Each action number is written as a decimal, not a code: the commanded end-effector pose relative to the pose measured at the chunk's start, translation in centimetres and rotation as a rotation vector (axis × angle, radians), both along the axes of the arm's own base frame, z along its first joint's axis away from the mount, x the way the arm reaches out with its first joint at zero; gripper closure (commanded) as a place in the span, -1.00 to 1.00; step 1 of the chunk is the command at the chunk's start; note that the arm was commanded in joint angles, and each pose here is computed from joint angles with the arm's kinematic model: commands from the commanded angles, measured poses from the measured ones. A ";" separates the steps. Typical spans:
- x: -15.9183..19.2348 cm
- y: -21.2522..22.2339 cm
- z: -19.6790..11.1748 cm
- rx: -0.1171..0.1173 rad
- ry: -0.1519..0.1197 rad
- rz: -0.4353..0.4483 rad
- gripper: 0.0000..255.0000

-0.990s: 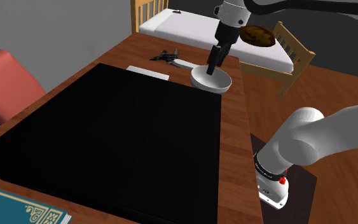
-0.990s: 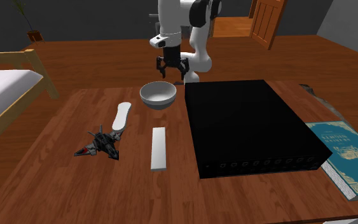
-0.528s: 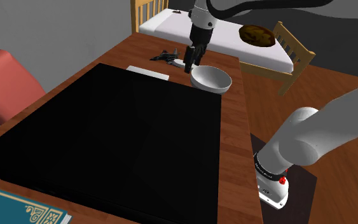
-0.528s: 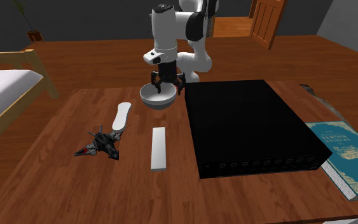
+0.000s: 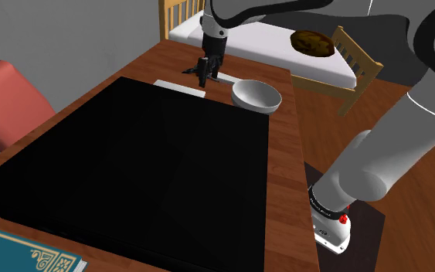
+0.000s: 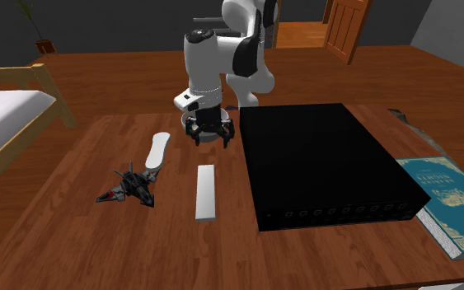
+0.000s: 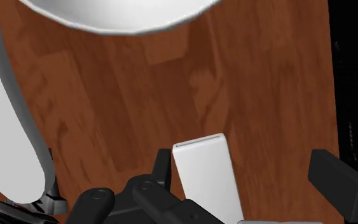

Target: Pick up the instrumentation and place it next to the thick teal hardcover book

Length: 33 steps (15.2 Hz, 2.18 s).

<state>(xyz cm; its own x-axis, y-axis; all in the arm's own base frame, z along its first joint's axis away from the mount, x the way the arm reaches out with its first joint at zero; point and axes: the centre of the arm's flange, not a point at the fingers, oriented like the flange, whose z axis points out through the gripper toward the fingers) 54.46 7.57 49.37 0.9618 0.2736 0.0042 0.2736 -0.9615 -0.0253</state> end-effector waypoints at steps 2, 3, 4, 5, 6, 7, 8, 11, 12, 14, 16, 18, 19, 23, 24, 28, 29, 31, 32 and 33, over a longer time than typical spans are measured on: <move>3.7 1.3 -1.3 -0.002 0.001 0.020 -1.00; 4.9 1.7 -1.8 -0.003 0.002 0.026 -1.00; 6.1 2.1 -2.2 -0.003 0.002 0.033 -1.00; 7.3 2.5 -2.6 -0.004 0.002 0.039 -1.00; 8.5 2.9 -3.1 -0.005 0.003 0.046 -1.00; 9.7 3.3 -3.5 -0.005 0.003 0.052 -1.00; 10.9 3.7 -3.9 -0.006 0.003 0.059 -1.00; 12.0 4.2 -5.4 -0.007 0.004 0.065 -1.00; 12.0 4.2 -5.9 -0.007 0.004 0.065 -1.00; 12.0 4.2 -7.0 -0.007 0.004 0.065 -1.00; 12.0 4.2 -8.0 -0.007 0.004 0.065 -1.00; 12.0 4.2 -8.3 -0.007 0.004 0.065 -1.00; 12.0 4.2 -8.3 -0.007 0.004 0.065 -1.00; 12.0 4.2 -8.3 -0.007 0.004 0.065 -1.00; 12.0 4.2 -8.3 -0.007 0.004 0.065 -1.00; 12.0 4.2 -8.3 -0.007 0.004 0.065 1.00; 12.0 4.2 -8.3 -0.007 0.004 0.065 1.00; 12.0 4.2 -8.3 -0.007 0.004 0.065 1.00; 12.0 4.2 -8.3 -0.007 0.004 0.065 1.00; 12.0 4.2 -8.3 -0.007 0.004 0.065 1.00</move>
